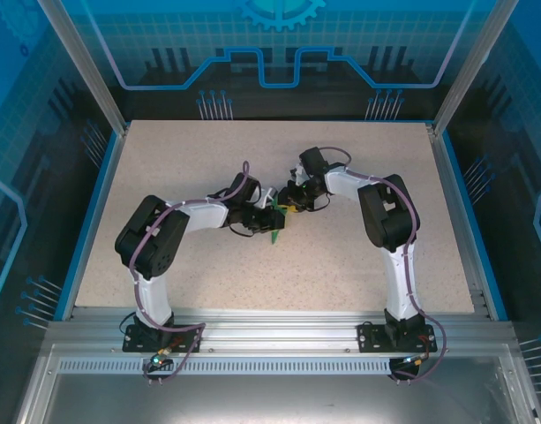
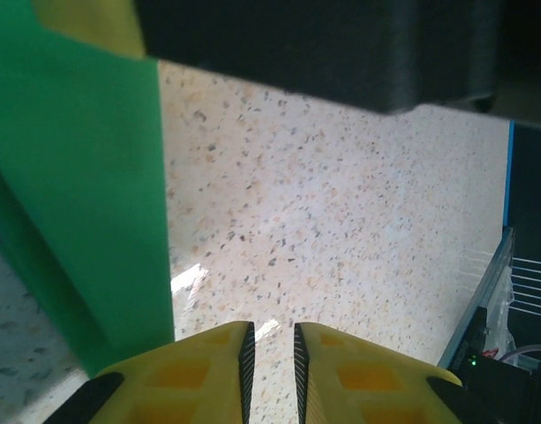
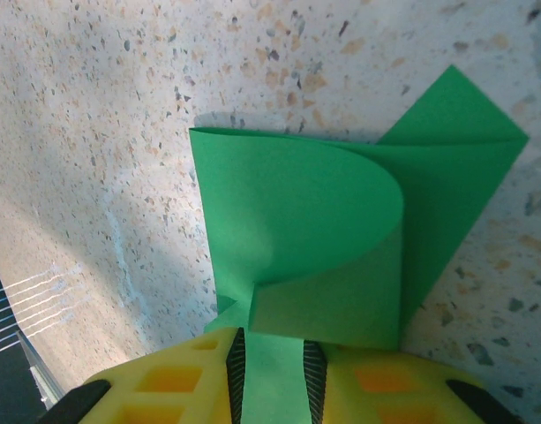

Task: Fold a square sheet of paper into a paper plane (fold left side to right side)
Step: Fold the wing for the fifth time at the center of the table.

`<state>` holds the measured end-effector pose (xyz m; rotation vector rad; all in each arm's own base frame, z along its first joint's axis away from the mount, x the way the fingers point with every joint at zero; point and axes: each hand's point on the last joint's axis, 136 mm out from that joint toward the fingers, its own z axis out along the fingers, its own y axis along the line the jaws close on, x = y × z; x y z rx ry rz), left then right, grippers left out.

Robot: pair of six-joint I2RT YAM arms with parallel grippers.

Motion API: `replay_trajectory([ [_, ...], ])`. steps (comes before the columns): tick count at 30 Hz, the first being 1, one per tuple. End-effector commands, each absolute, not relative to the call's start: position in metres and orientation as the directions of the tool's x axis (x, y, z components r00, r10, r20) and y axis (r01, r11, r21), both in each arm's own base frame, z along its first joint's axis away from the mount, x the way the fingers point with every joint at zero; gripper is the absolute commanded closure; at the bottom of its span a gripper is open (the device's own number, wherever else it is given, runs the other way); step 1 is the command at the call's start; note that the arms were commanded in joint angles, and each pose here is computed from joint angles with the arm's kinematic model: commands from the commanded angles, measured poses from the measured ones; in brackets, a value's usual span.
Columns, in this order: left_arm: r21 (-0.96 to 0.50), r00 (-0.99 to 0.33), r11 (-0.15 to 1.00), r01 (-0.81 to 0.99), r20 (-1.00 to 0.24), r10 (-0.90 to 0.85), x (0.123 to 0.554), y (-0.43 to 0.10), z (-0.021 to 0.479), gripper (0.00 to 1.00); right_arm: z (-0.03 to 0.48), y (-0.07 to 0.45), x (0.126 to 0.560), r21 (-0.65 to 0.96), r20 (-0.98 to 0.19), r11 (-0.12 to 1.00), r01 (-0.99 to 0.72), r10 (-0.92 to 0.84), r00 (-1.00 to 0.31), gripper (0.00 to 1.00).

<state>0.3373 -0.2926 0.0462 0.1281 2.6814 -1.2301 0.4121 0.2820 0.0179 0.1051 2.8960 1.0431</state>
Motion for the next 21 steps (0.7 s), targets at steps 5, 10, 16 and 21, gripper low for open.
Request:
replay_trajectory([
  [5,-0.72,-0.983,0.679,0.142,-0.186,0.009,0.331,-0.286,0.022,0.77,-0.017,0.274,0.394,0.575,0.048,0.813,0.089,0.075,-0.996,0.72],
  [10,-0.707,-0.984,0.694,0.136,-0.176,0.013,0.327,-0.282,0.016,0.78,-0.018,0.274,0.394,0.574,0.049,0.814,0.089,0.075,-0.996,0.72],
  [16,-0.696,-0.988,0.709,0.117,-0.152,0.014,0.321,-0.278,0.003,0.79,-0.017,0.275,0.394,0.577,0.046,0.812,0.087,0.074,-0.996,0.72],
  [21,-0.693,-0.991,0.714,0.103,-0.134,0.012,0.315,-0.275,-0.003,0.79,-0.015,0.276,0.395,0.581,0.043,0.809,0.083,0.071,-0.997,0.72],
])
